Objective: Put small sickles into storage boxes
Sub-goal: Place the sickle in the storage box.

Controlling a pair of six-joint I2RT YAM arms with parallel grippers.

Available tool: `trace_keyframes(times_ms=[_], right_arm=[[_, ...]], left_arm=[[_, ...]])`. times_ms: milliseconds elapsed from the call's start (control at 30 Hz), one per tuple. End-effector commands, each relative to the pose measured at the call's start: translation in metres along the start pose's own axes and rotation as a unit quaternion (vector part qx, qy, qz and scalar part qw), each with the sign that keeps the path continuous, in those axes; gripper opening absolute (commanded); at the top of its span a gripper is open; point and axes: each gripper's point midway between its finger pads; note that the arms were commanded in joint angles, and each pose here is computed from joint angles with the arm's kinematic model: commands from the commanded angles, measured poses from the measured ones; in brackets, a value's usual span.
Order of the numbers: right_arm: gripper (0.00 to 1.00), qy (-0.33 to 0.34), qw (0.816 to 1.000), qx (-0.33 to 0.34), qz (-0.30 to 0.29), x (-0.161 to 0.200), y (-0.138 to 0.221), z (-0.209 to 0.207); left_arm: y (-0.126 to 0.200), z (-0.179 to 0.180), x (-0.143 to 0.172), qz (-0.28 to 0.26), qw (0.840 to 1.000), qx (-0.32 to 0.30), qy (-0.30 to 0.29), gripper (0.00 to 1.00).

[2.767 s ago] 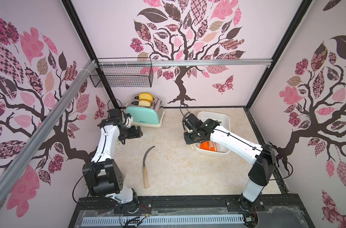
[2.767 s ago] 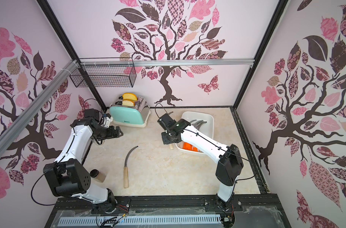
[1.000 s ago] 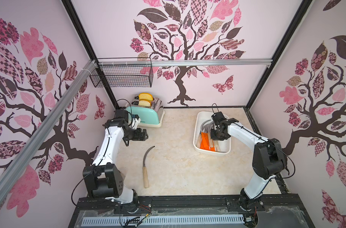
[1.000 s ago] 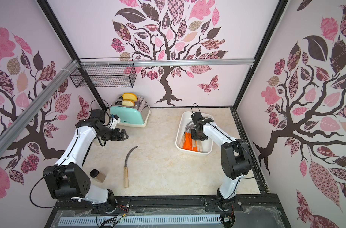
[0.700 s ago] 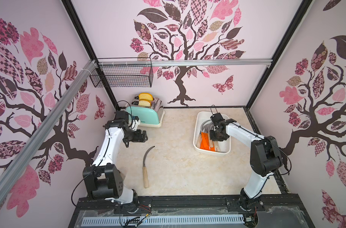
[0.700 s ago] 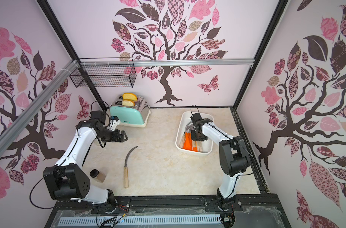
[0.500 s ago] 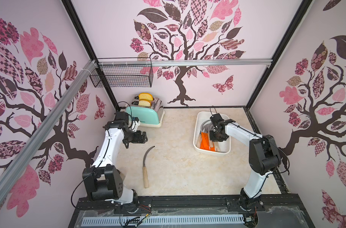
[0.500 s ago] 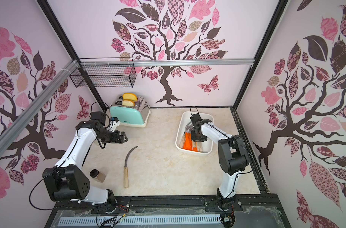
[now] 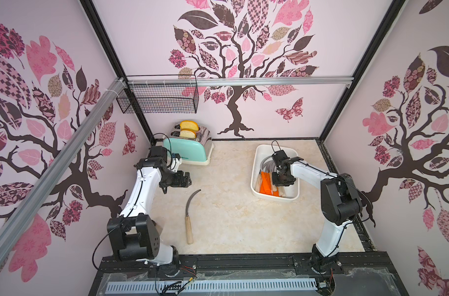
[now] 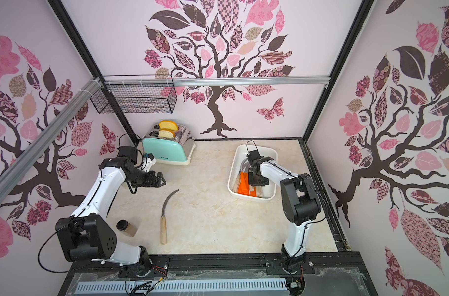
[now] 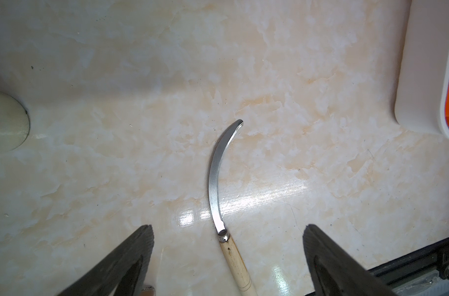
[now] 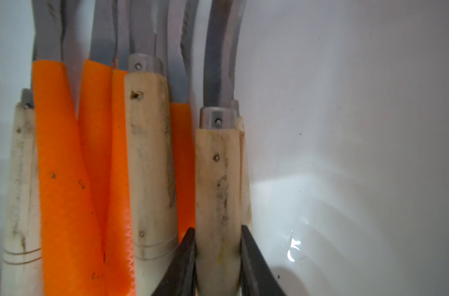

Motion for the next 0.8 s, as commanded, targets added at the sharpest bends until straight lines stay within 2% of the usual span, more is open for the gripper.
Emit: trace_keyframes(times_ms=[0, 100, 300, 767], right_arm=[[0.14, -0.001, 1.0, 0.014, 0.003, 0.002, -0.002, -0.008], [0.15, 0.0, 1.0, 0.014, 0.005, 0.003, -0.004, -0.008], [0.26, -0.001, 1.0, 0.018, 0.004, 0.004, -0.003, -0.009], [0.43, 0.005, 1.0, 0.027, 0.0, 0.003, -0.002, -0.012]], left_arm=[[0.001, -0.002, 0.002, -0.001, 1.0, 0.002, -0.005, 0.95], [0.001, -0.002, 0.001, -0.003, 1.0, 0.002, -0.006, 0.96], [0.002, -0.002, 0.002, -0.001, 1.0, 0.002, -0.003, 0.95], [-0.006, 0.005, 0.02, 0.018, 1.0, -0.012, -0.015, 0.96]])
Point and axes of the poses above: each gripper's point midway between its finger pads, its own y axis back along the fingers, its own z axis along the line the jaws close on, x = y × z, and after that the axes turned 9 degrees about y, right-handed
